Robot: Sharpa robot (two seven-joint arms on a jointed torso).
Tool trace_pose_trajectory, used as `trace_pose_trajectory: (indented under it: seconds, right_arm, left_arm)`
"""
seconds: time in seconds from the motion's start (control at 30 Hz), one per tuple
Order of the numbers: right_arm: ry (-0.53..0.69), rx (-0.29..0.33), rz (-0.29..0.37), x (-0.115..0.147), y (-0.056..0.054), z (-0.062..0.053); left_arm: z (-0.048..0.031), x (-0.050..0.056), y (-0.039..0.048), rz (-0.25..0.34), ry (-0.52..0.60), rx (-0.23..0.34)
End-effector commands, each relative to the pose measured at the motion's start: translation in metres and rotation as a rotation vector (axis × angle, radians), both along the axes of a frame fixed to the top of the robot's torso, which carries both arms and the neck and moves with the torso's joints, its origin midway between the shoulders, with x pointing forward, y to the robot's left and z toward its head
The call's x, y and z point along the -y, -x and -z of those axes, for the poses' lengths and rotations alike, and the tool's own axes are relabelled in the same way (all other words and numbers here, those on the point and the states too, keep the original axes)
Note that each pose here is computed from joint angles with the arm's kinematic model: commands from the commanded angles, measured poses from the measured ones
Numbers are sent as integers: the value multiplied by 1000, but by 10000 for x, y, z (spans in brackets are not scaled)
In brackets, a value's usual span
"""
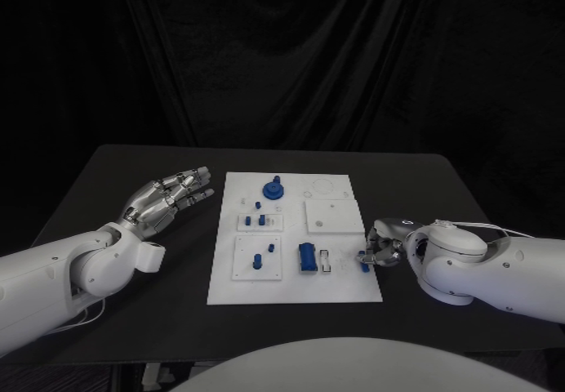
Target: Assemble the parts on the task board
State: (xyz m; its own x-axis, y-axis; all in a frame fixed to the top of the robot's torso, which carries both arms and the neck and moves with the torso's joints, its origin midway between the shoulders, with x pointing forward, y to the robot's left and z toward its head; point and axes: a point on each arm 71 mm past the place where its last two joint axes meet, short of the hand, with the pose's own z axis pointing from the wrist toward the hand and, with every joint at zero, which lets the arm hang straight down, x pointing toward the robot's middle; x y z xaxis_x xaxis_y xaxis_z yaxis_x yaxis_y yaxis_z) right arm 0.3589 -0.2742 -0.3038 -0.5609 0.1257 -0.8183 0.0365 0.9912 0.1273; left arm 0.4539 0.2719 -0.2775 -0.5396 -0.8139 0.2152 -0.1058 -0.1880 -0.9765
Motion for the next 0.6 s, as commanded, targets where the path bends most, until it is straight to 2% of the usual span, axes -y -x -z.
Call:
trace_pose_trajectory:
  seconds: [0.03, 0.3, 0.6]
  right_arm:
    - [24, -10, 6, 6, 17, 33]
    - [-1, 2, 5, -35, 36, 90]
    - [-48, 37, 15, -66, 37, 97]
  left_arm:
    - [-2, 14, 7, 8, 15, 4]
    - [0, 10, 8, 9, 14, 2]
    - [2, 8, 9, 10, 14, 1]
